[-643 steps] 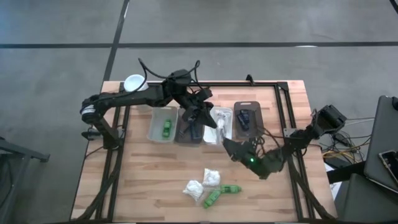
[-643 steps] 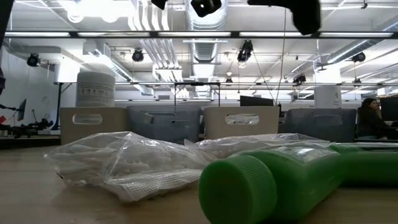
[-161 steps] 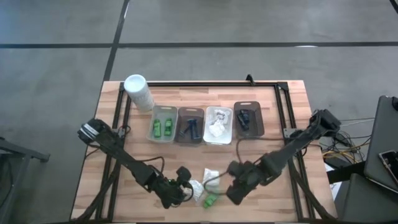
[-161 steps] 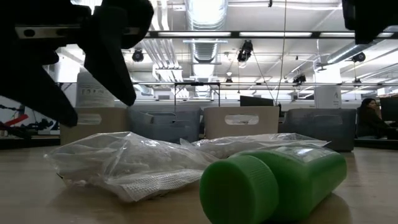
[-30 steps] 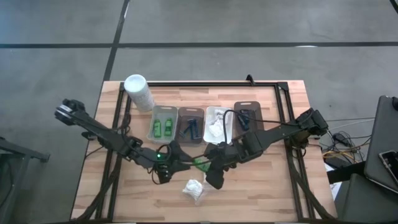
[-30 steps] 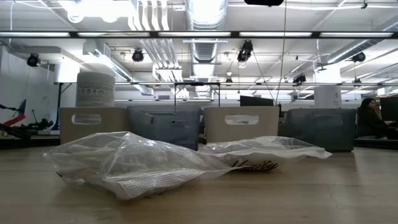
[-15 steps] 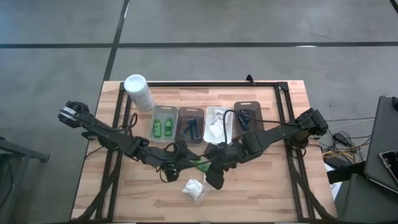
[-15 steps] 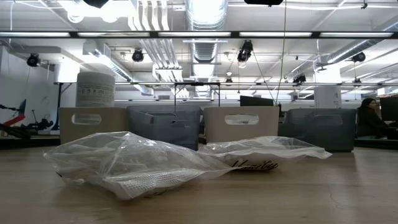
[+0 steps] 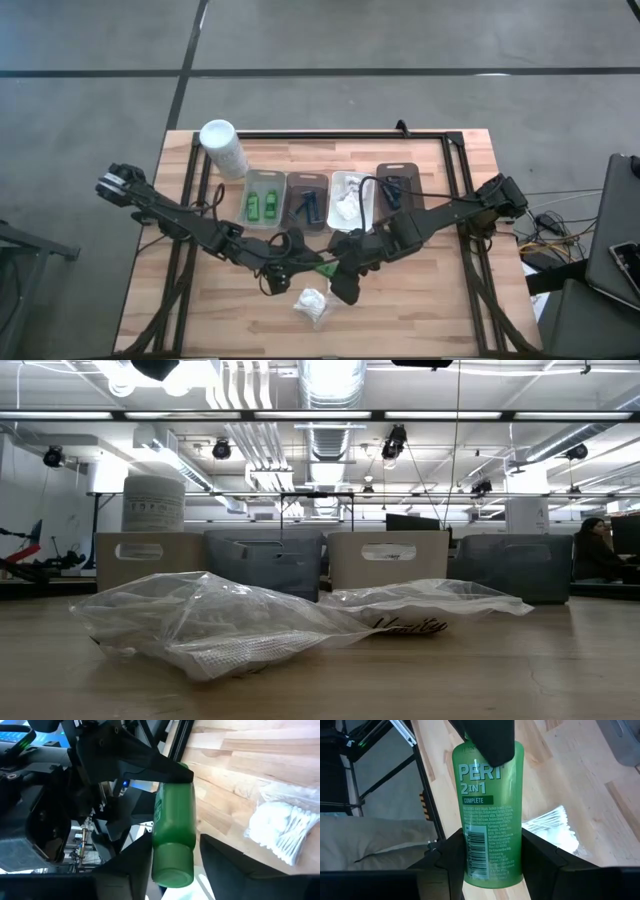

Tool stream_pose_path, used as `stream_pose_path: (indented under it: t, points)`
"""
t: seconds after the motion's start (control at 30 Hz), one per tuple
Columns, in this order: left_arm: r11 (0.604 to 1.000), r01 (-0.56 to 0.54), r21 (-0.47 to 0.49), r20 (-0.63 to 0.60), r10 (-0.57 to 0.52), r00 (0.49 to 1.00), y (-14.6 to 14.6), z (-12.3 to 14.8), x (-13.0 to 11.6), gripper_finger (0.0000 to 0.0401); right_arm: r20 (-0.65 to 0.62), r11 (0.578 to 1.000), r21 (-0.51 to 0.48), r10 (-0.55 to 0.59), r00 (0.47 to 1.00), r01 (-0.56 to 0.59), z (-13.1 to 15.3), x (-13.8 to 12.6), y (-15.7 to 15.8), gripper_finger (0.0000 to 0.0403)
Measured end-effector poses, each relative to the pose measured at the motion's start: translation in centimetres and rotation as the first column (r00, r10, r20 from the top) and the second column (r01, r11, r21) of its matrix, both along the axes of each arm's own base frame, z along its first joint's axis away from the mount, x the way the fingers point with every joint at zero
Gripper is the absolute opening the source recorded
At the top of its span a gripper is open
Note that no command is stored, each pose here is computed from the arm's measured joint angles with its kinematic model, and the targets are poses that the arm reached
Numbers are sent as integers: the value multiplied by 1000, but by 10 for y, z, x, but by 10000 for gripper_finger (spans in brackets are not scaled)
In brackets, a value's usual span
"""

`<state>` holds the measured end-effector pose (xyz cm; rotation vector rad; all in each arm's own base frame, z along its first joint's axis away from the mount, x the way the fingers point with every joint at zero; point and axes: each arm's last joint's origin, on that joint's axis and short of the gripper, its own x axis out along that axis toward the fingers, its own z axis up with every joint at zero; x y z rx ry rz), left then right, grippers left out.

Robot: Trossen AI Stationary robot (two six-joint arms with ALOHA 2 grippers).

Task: Pick & Place Travel size toiletries
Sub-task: Put the green shampoo into the gray bin

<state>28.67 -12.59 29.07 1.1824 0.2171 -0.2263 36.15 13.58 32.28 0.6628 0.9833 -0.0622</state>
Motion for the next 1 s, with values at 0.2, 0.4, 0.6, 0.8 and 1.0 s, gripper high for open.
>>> stream_pose_path:
  t: [0.2, 0.4, 0.6, 0.8, 1.0]
  points:
    - [1000, 19, -5, 31, -19, 999, -1, 3, 1, 144, 8, 1000, 4, 1, 1000, -1, 1, 0, 0, 150]
    - [999, 36, -8, 30, -36, 999, -2, 2, 1, 141, 10, 1000, 5, 3, 1000, -3, 1, 0, 0, 146]
    - [1000, -10, 8, 25, 10, 1000, 0, 1, 0, 116, 10, 1000, 0, -5, 1000, 5, 1, 1, -1, 174]
    - [998, -67, 13, 28, 67, 997, 3, 3, -2, 105, 12, 1000, 1, -28, 1000, 28, 1, 1, -3, 231]
    - [988, -156, 9, 2, 156, 988, 7, 4, -7, 103, 27, 999, -4, -38, 999, 38, 7, -3, -5, 284]
